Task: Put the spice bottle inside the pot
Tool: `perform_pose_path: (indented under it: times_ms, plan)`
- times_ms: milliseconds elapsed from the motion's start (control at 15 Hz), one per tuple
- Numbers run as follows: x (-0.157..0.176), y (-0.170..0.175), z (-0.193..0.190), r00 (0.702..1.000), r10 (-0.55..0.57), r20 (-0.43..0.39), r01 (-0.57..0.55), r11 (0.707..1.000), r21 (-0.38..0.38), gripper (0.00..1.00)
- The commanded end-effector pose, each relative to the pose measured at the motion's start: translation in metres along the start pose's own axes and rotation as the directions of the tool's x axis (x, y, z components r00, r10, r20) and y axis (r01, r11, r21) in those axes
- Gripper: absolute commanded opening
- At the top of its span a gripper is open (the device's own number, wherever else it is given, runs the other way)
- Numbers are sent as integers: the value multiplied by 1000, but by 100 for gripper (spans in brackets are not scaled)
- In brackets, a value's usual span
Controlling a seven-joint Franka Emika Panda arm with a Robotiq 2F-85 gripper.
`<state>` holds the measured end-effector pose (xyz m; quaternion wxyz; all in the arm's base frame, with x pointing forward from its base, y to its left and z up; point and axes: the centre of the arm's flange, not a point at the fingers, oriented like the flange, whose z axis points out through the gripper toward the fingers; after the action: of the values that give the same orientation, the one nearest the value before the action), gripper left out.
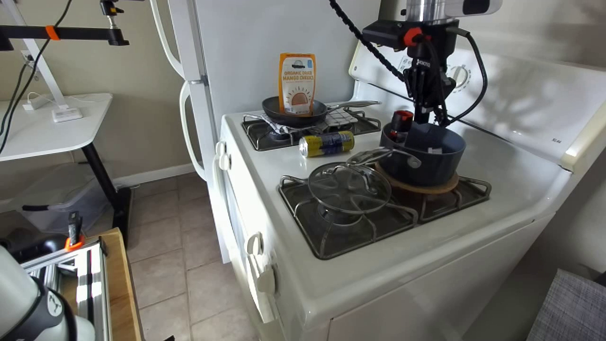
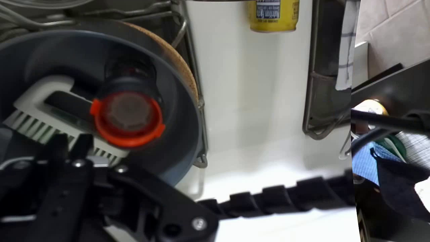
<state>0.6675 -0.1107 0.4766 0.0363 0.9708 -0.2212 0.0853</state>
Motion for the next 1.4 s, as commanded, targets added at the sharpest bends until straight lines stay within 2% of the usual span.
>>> perform_pose_path:
  times_ms: [0,133,200,267,400,467,533,667,733,1333]
  plan:
    - [-1,-2,3,1000,10,3,-10,1000,10,0]
    - [-1,-2,0,1000,8,3,-8,1000,19,0]
    - [-3,-3,-3,1000,-1,5,1,1000,28,25]
    - [-5,-3,-6,1000,-5,4,5,999,34,26]
    - [-9,-6,-14,999,-33,-6,33,998,52,40]
    - [-1,-5,-5,1000,-13,-2,13,1000,19,47]
    - [-2,-5,-7,1000,-16,-5,16,1000,20,30]
    - [-1,-5,-6,1000,-15,-5,15,1000,19,46]
    - [-1,-4,-6,1000,-14,-4,14,1000,19,48]
    - [-1,-4,-6,1000,-14,-4,14,1000,19,48]
